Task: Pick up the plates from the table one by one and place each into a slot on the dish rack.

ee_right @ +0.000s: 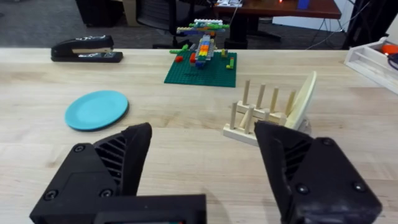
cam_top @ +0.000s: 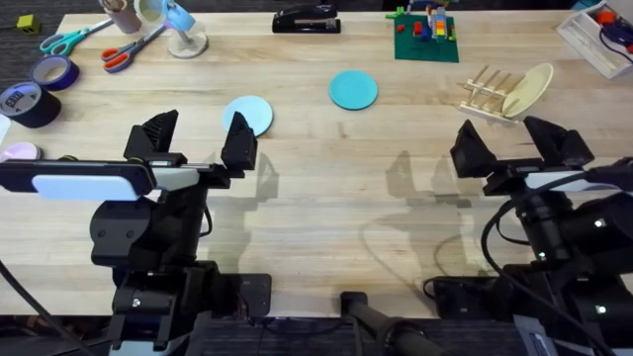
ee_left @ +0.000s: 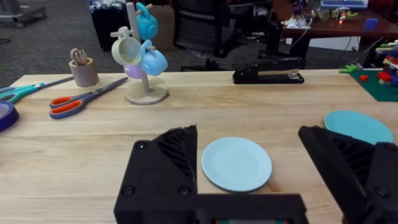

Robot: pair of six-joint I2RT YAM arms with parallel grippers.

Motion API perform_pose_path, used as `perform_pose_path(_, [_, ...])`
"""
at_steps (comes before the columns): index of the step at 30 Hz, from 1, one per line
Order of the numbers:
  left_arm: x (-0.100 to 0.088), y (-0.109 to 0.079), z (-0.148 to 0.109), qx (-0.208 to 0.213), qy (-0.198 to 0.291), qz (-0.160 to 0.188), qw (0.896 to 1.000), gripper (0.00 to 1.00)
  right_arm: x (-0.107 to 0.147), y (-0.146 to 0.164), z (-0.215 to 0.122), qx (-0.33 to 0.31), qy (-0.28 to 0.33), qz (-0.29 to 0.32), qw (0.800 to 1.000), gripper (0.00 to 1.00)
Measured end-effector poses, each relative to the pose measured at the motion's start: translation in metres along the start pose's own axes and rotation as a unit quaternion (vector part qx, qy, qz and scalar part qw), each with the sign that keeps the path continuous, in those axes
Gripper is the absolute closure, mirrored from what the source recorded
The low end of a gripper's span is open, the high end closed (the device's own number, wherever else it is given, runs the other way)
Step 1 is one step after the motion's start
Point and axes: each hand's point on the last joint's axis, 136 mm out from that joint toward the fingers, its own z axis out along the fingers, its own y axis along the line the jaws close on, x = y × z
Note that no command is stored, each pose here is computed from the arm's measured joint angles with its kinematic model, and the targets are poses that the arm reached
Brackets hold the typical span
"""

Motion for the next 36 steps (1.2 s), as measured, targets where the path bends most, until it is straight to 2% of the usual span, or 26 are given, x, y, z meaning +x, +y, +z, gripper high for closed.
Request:
perform_pose_path(19, [0.002,0.000,0.000,0.000,0.003,0.000,1.000,0.008,0.003,-0.001,0.000,0.003,0.007,-0.009,1.000,0.007])
perform_pose_path(31, [0.002,0.000,0.000,0.000,0.006,0.000,1.000,0.008,-0.004,0.001,0.000,-0.003,-0.006,-0.011,1.000,0.008])
perform_pose_path(34, [-0.007,0.000,-0.003,0.000,0.009,0.000,1.000,0.008,-0.013,0.002,-0.004,-0.005,-0.008,-0.013,1.000,0.007])
perform_pose_path(36, [-0.021,0.000,-0.008,0.000,0.007,0.000,1.000,0.008,-0.031,0.003,-0.010,-0.007,-0.016,-0.013,1.000,0.007])
